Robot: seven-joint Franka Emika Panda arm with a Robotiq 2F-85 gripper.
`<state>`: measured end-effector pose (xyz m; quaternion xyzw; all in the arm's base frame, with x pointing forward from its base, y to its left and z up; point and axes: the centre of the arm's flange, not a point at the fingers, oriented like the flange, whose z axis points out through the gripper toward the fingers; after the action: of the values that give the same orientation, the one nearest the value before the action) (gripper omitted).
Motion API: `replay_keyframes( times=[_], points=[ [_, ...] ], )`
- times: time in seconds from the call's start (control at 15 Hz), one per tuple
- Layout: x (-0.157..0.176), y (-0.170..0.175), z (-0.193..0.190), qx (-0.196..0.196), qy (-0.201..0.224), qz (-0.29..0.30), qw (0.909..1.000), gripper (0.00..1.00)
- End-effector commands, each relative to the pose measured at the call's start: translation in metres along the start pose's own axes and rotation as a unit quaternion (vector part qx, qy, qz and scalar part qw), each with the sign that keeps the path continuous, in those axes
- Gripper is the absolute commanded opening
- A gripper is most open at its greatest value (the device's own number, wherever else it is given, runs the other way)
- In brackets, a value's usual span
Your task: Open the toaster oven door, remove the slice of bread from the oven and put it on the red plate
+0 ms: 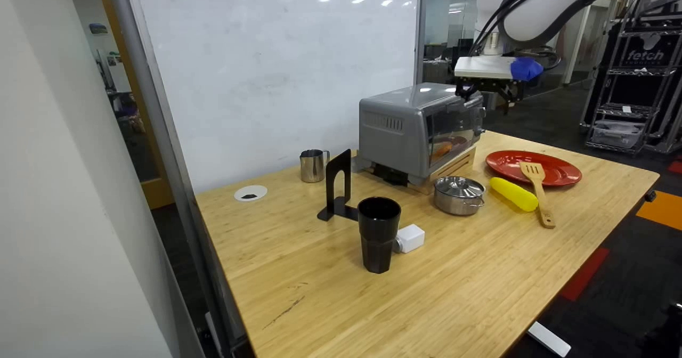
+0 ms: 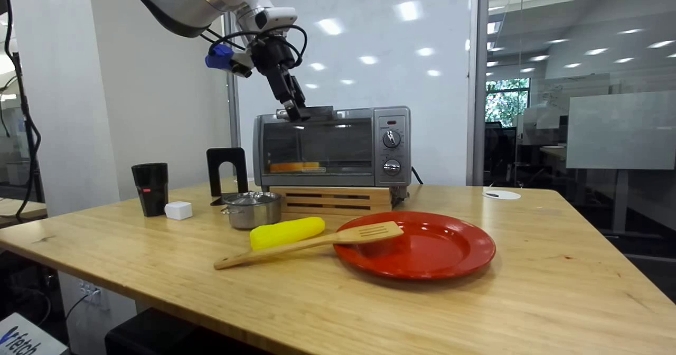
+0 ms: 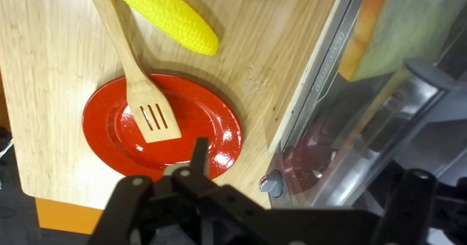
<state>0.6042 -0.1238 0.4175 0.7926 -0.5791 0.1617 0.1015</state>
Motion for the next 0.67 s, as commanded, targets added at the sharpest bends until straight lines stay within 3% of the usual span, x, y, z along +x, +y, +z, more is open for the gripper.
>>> replay_keyframes(
  times=[0.0,0.6],
  points=[
    [-0.004,0.025,0.004,-0.013,-0.012,-0.012,0.9998,1.00],
    [-0.010,0.049,0.017,-0.030,-0.019,-0.011,0.9993,1.00]
  ],
)
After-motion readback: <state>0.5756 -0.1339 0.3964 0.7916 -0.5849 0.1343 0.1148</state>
